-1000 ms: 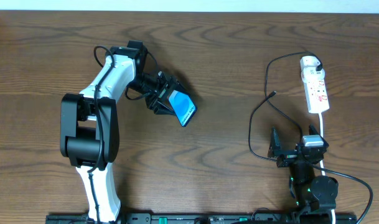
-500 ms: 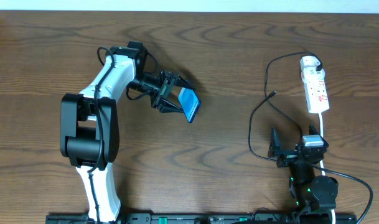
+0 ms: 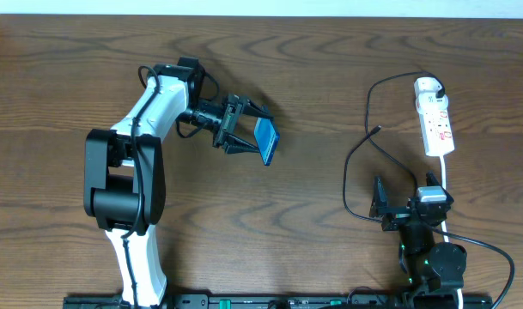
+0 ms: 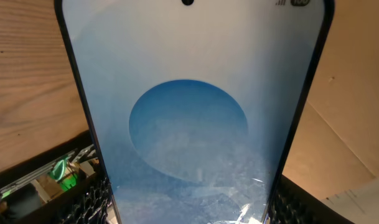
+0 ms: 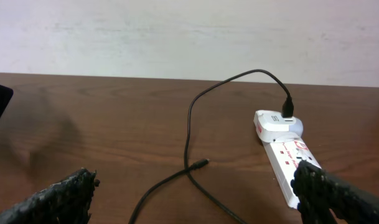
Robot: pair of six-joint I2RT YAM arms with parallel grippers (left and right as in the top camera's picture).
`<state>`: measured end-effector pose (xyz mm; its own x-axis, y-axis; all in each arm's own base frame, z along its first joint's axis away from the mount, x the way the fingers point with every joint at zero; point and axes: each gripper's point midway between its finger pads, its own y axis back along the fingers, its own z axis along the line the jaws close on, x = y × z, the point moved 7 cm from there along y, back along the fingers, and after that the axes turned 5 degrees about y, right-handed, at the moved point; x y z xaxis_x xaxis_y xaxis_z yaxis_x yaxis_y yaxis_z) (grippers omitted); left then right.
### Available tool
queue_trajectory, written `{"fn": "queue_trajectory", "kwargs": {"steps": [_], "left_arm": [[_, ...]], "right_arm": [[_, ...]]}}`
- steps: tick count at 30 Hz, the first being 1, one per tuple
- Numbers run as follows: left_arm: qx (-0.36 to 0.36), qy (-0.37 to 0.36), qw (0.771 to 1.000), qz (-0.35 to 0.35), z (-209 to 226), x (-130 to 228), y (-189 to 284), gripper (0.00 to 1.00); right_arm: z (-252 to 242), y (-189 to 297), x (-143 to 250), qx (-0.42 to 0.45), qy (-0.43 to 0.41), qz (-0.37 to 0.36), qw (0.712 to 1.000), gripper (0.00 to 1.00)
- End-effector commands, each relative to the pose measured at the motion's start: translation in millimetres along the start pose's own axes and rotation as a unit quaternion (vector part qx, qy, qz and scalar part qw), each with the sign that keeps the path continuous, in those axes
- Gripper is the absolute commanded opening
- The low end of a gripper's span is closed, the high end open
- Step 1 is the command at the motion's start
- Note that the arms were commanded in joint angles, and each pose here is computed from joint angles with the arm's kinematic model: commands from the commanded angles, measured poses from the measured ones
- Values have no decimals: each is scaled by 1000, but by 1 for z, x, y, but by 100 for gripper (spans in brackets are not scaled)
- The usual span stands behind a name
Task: Plug charger to phone and switch on socket
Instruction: 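Lift the phone with the left gripper and tilt it upright, then move the right gripper toward the phone held by the left gripper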
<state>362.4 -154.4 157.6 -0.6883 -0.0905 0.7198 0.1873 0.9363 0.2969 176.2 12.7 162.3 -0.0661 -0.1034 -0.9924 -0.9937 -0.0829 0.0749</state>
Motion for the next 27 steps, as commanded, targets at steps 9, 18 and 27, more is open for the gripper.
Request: {"fn": "queue_trajectory", "kwargs": {"steps": [9, 18, 27], "left_arm": [[25, -18, 999, 17, -10, 16, 3, 64], [24, -18, 999, 17, -10, 15, 3, 64], [24, -16, 999, 17, -10, 15, 3, 64]], "right_arm": [[2, 0, -8, -15, -229, -22, 973, 99], [0, 0, -5, -6, -454, -16, 891, 99], [7, 2, -18, -51, -349, -34, 935, 99]]}}
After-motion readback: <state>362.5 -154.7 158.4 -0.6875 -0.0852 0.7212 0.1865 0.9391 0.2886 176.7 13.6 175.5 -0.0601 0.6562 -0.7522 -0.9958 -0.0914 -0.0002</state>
